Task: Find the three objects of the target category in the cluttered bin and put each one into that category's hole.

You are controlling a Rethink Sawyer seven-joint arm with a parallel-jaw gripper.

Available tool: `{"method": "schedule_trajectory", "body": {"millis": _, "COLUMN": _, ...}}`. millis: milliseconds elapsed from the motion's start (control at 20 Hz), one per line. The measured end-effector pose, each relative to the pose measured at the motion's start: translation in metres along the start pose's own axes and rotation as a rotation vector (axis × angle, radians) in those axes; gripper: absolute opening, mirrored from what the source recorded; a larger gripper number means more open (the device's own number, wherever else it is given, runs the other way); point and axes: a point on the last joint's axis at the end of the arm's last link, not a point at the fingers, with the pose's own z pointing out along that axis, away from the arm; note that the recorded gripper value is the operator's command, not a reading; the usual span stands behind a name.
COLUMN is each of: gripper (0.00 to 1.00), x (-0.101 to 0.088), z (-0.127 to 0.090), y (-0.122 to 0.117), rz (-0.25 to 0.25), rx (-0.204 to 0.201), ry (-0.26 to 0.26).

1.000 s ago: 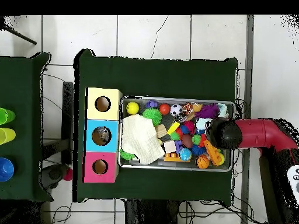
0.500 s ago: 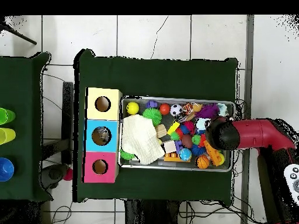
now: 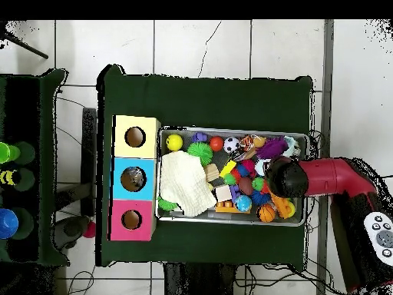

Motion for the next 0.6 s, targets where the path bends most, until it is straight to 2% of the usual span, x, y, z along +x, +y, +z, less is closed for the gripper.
{"method": "schedule_trajectory", "body": {"millis": 200, "gripper": 1.00, "x": 0.0039, "z": 0.0108, "y": 0.0096, "rz": -0.002, "rx": -0.022, "ry": 0.011}}
{"method": "schedule_trajectory", "body": {"millis": 600, "gripper": 1.00, "x": 0.0051, "z": 0.0114, "y": 0.0092, "rz": -0.001, "rx": -0.022, "ry": 0.014}}
